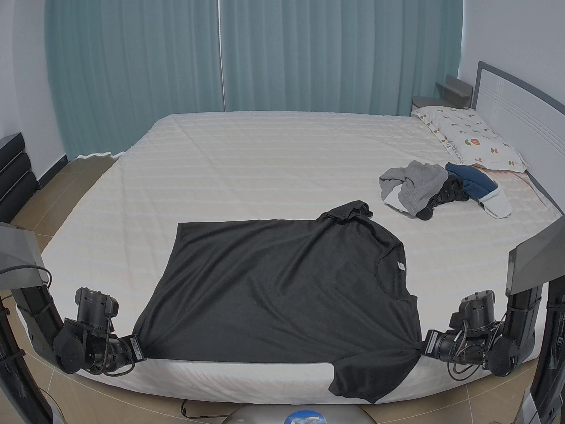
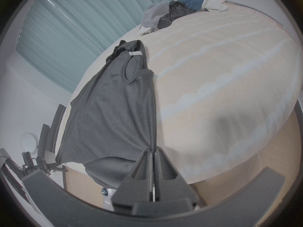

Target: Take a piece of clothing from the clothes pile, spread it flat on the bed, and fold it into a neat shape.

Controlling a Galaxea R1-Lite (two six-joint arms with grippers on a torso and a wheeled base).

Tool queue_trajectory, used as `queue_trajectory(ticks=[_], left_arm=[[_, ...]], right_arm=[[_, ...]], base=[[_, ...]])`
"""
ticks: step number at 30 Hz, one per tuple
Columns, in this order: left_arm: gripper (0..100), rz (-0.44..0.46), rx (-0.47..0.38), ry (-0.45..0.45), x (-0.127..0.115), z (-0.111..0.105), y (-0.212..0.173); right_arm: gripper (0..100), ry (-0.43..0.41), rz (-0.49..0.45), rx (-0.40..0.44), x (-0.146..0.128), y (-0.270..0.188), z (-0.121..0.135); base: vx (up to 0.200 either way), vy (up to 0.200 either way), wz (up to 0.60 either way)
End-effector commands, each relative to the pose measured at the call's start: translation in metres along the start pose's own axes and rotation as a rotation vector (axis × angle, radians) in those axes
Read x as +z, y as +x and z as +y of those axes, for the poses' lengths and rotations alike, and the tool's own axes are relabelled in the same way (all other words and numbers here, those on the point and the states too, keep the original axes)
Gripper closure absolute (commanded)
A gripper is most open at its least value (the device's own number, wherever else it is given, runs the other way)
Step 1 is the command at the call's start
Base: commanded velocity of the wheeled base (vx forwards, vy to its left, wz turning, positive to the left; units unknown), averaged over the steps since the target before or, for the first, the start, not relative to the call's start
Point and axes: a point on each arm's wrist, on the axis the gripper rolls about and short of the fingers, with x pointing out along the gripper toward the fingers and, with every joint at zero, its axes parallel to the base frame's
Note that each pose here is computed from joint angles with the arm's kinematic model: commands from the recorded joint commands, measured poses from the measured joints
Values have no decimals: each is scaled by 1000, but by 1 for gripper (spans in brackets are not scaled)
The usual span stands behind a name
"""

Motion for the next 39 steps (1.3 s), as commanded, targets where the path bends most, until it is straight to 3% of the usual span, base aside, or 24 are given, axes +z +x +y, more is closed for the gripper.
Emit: queue_trajectory(ticks=[1, 9, 21, 22, 32, 36, 39], left_arm=[[100, 5, 5, 3, -1, 1, 0], [100, 29, 20, 49, -7, 5, -2], [100, 54, -28, 42, -5, 1, 5], [0, 55, -30, 43, -6, 1, 5], [0, 29, -46, 39, -1, -1, 2], [0, -60, -102, 24, 11, -5, -13], [0, -71, -159, 19, 16, -8, -17]], right_arm=[[100, -18, -30, -33, 6, -14, -12], [100, -75, -2, -76, -3, -24, -18], [100, -105, -5, -49, -9, -13, -14], [0, -104, -12, -46, -9, -11, -14], [0, -95, -69, -30, -3, -16, -15], [0, -81, -167, -2, 13, -30, -11], [0, -86, -186, 12, 15, -36, -8]], base=[[0, 0, 0], [0, 0, 0], [0, 0, 0], [0, 0, 0], [0, 0, 0], [0, 0, 0], [0, 0, 0]])
